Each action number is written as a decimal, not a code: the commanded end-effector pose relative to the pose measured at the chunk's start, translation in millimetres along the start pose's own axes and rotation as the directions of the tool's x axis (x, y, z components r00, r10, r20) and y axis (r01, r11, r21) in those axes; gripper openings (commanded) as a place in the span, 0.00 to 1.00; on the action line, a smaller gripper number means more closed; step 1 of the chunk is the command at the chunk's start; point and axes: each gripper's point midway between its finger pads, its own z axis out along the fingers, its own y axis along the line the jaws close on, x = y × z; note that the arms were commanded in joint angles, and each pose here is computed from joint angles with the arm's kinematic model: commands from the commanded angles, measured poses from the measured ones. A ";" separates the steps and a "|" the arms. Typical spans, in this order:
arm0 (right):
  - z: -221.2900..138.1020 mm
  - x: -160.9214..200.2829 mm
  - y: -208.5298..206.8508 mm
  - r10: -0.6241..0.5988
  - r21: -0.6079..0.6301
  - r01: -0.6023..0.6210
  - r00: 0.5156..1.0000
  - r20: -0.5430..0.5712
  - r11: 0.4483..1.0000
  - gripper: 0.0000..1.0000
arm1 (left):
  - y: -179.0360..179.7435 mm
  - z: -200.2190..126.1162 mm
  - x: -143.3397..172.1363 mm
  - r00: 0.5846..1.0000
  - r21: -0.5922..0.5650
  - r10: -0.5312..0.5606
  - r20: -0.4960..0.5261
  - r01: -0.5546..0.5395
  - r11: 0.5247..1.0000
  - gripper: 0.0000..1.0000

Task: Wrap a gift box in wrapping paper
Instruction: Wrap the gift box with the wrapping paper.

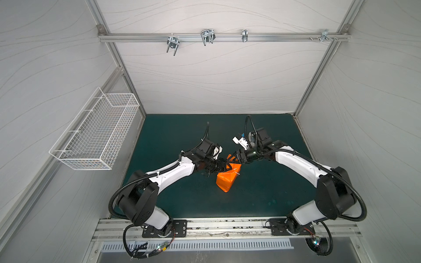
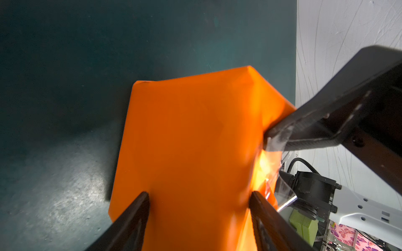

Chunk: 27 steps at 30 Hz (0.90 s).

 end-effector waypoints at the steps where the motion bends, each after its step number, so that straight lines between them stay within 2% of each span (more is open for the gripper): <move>1: -4.0 -12.1 11.5 -0.084 0.024 0.083 0.995 0.049 0.996 0.77 | 27.6 12.5 18.7 0.998 -0.104 -0.038 -0.050 0.032 0.994 0.73; 5: -16.8 -27.9 15.6 -0.103 0.075 0.095 0.988 0.113 0.993 0.77 | 26.4 12.7 17.1 0.998 -0.101 -0.038 -0.045 0.033 0.994 0.73; 8: -39.3 -40.0 7.9 -0.101 0.174 0.068 0.977 0.186 0.982 0.77 | 26.9 13.6 17.3 0.998 -0.101 -0.041 -0.047 0.036 0.994 0.73; 10: -56.3 -43.5 5.4 -0.097 0.198 0.050 0.967 0.237 0.979 0.75 | 27.2 14.2 17.2 0.998 -0.101 -0.042 -0.049 0.037 0.994 0.73; 13: -70.1 -39.6 10.6 -0.100 0.174 0.054 0.959 0.266 0.983 0.60 | 27.4 14.7 17.5 0.998 -0.101 -0.042 -0.050 0.037 0.994 0.73; 15: -67.1 -31.4 17.6 -0.101 0.124 0.073 0.966 0.239 0.990 0.38 | 26.5 14.6 17.4 0.998 -0.100 -0.040 -0.050 0.035 0.994 0.73; 18: -54.7 -17.1 20.2 -0.062 0.035 0.056 0.980 0.189 0.998 0.17 | 26.5 15.1 15.9 0.998 -0.100 -0.041 -0.049 0.036 0.994 0.73; 23: -31.2 4.7 16.1 -0.036 -0.014 0.038 0.992 0.123 0.999 0.02 | 27.0 15.9 17.2 0.998 -0.102 -0.043 -0.052 0.037 0.994 0.73; 27: -18.0 16.2 6.5 -0.011 -0.015 0.012 0.996 0.088 1.000 0.00 | 27.0 15.8 17.5 0.998 -0.105 -0.043 -0.055 0.037 0.994 0.73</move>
